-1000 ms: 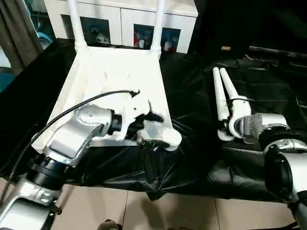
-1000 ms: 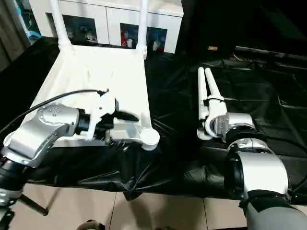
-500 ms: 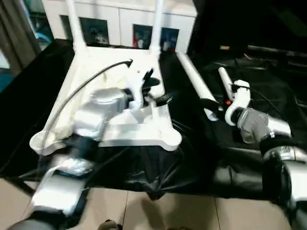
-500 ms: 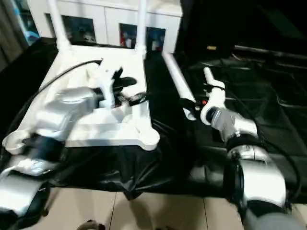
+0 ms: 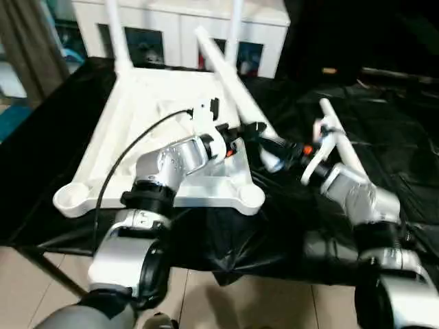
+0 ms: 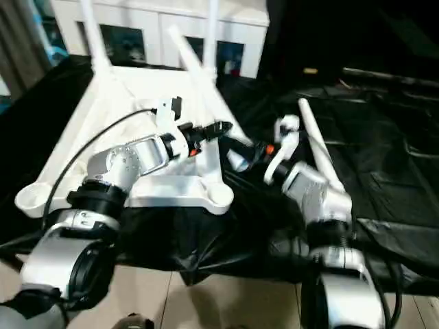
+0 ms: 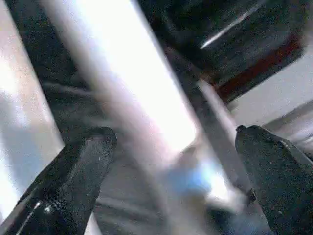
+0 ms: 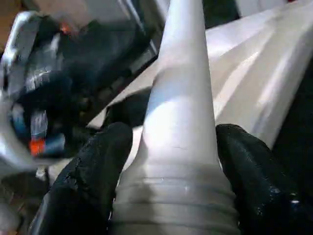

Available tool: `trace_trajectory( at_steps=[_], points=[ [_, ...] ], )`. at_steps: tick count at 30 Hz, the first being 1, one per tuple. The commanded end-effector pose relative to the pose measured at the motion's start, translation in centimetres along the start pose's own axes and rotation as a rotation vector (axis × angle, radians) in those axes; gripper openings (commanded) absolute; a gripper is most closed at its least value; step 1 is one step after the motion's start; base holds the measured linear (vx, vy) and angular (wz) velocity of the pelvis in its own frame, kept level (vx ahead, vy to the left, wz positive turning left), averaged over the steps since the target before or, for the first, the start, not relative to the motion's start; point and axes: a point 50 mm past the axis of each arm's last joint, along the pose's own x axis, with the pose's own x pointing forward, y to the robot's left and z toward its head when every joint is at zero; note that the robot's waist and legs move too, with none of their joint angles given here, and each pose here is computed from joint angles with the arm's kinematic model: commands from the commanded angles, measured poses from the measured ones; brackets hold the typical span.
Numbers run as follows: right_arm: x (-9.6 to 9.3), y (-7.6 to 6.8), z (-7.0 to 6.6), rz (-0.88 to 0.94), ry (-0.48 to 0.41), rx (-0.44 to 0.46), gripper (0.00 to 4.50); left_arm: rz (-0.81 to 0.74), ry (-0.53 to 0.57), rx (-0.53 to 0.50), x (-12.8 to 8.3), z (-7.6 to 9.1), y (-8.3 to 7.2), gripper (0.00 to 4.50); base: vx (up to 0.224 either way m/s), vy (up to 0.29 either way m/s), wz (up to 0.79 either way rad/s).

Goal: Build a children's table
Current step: Pick table leg

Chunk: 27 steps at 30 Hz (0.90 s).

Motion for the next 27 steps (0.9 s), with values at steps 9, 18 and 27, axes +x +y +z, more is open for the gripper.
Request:
trace_trajectory(
  at_steps=[9, 18, 27],
  points=[
    [0.1, 1.38, -0.01, 0.047, 0.045, -0.055, 2.7, -0.058, -0.042, -0.097, 0.39, 1.18, -1.47, 4.33, 0.0, 0.0, 0.0],
    [-0.01, 1.64, 0.17, 0.039, 0.056, -0.077, 2.7, -0.014, -0.061, -0.065, 0.37, 1.27, -1.26, 3.58, 0.0, 0.0, 0.0],
    [0.04, 1.86, 0.25, 0.043, 0.069, -0.098, 2.7, -0.014, -0.075, -0.051, 0.33, 1.32, -1.27, 2.79, 0.0, 0.0, 0.0]
  ],
)
